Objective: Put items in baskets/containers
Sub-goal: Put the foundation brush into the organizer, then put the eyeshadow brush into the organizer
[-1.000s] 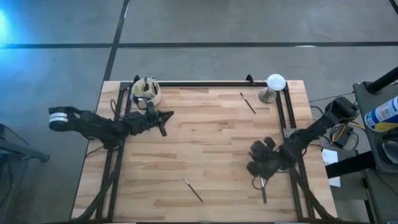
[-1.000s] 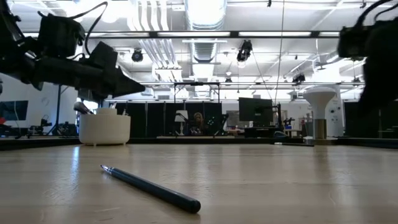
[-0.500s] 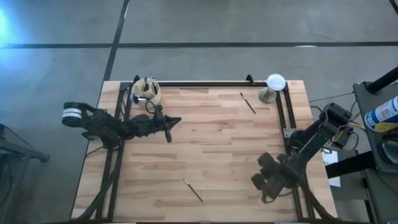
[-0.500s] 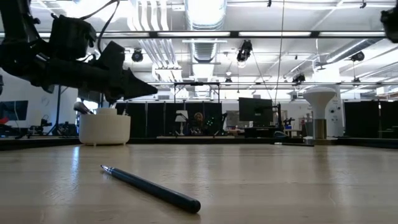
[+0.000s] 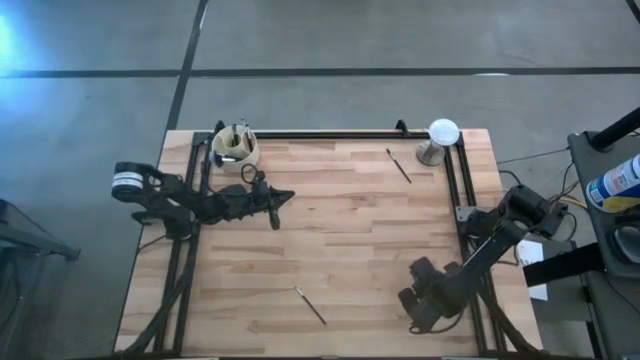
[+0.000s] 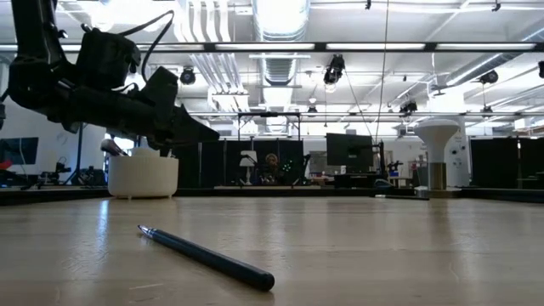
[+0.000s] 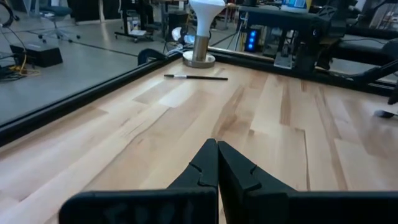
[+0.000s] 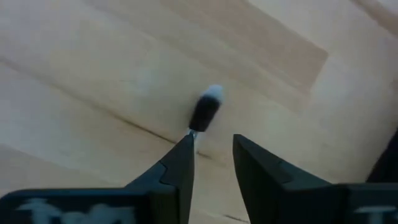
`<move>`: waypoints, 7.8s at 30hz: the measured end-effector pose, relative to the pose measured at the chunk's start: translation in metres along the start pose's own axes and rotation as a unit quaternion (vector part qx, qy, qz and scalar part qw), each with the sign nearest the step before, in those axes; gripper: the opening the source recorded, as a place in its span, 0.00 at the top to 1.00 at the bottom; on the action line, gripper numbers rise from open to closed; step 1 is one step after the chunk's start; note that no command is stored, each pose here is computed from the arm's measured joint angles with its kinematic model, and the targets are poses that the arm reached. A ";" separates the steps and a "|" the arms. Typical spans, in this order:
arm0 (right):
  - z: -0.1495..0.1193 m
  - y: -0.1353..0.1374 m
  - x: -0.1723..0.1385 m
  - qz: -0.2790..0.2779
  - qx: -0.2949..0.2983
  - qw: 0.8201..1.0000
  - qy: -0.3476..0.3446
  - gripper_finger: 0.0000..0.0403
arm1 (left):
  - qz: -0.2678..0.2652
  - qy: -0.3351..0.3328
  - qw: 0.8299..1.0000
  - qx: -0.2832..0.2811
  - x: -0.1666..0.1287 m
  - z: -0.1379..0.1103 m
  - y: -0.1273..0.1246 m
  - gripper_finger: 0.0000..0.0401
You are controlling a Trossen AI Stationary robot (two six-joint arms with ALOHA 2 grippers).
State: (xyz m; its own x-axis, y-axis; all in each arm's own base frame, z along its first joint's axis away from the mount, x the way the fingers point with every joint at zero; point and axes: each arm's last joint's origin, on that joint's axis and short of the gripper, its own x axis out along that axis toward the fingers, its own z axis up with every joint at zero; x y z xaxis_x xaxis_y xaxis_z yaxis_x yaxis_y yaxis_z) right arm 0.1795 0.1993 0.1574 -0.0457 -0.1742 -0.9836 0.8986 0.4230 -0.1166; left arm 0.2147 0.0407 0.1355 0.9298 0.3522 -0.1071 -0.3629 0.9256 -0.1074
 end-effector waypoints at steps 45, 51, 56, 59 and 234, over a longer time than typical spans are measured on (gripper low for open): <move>0.007 0.021 0.010 0.109 -0.115 0.986 -0.059 0.95 | -0.001 0.003 1.000 -0.026 0.000 0.000 0.000 0.99; 0.036 0.027 -0.013 0.154 -0.212 0.954 -0.144 0.94 | -0.007 0.008 1.000 -0.023 -0.001 -0.001 -0.003 0.88; 0.072 0.034 -0.032 0.209 -0.298 0.898 -0.248 0.94 | -0.043 -0.033 0.998 0.004 -0.001 0.008 -0.013 0.78; 0.095 0.038 -0.035 0.237 -0.330 0.855 -0.323 0.94 | -0.092 -0.070 0.993 0.023 -0.004 0.014 -0.025 0.74; 0.193 -0.009 0.021 0.154 -0.248 0.815 -0.500 0.98 | -0.297 0.222 0.915 0.159 -0.016 -0.030 -0.135 0.81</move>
State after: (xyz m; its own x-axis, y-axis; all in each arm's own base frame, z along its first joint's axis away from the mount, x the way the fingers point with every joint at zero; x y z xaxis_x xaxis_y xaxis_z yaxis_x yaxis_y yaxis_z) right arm 0.2543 0.0201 0.1642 0.7509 -0.5248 -0.4009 0.5019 0.8480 -0.1700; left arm 0.2470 -0.0938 0.1217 0.8155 -0.2515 -0.5212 0.2995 0.9540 0.0084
